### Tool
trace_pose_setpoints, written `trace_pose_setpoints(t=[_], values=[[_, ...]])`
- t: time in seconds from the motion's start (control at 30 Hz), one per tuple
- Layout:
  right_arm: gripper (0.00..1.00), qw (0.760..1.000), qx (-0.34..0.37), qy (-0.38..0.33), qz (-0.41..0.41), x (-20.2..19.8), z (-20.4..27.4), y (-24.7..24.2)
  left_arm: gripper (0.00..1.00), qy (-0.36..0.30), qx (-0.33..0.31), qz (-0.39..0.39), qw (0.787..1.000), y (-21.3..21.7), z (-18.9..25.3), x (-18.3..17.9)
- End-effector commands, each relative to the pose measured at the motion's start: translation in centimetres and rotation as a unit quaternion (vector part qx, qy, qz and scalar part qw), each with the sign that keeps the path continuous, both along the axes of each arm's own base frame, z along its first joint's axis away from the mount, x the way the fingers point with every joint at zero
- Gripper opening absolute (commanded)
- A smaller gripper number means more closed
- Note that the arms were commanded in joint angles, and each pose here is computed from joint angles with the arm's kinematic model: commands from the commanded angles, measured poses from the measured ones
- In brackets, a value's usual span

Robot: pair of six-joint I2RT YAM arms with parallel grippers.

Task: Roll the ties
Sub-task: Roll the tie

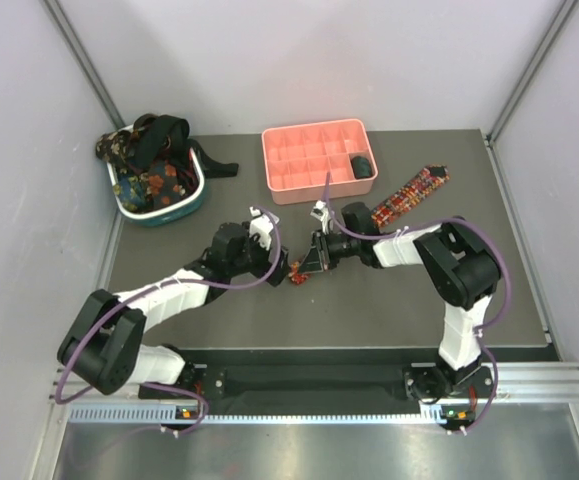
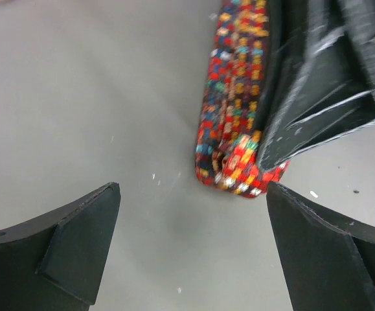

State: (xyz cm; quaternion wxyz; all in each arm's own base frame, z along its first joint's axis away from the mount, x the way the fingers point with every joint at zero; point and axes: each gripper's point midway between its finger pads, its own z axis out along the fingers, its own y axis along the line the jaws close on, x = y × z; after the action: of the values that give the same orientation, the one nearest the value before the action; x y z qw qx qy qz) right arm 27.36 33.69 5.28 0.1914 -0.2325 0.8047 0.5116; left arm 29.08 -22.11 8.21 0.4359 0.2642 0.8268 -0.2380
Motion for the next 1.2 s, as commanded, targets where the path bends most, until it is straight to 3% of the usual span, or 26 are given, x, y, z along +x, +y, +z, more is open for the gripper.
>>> trace_pose_setpoints(t=[0.0,0.27,0.77,1.17], values=[[0.03,1.0,0.02,-0.01,0.008,1.0,0.5,0.3,0.99,-0.076,-0.012,-0.079,0.994,-2.1,2.2,0.6],[0.03,1.0,0.023,-0.004,0.001,1.7,0.2,-0.1,0.99,-0.07,0.04,-0.177,0.981,-5.0,0.4,-0.7],[0.04,0.999,0.034,0.001,-0.009,2.2,0.9,0.2,0.99,-0.056,0.179,-0.187,0.964,-5.7,-3.3,0.0],[0.04,0.999,0.038,0.007,-0.018,2.8,0.8,0.0,0.71,-0.019,0.25,-0.17,0.953,-4.1,-5.9,0.5]])
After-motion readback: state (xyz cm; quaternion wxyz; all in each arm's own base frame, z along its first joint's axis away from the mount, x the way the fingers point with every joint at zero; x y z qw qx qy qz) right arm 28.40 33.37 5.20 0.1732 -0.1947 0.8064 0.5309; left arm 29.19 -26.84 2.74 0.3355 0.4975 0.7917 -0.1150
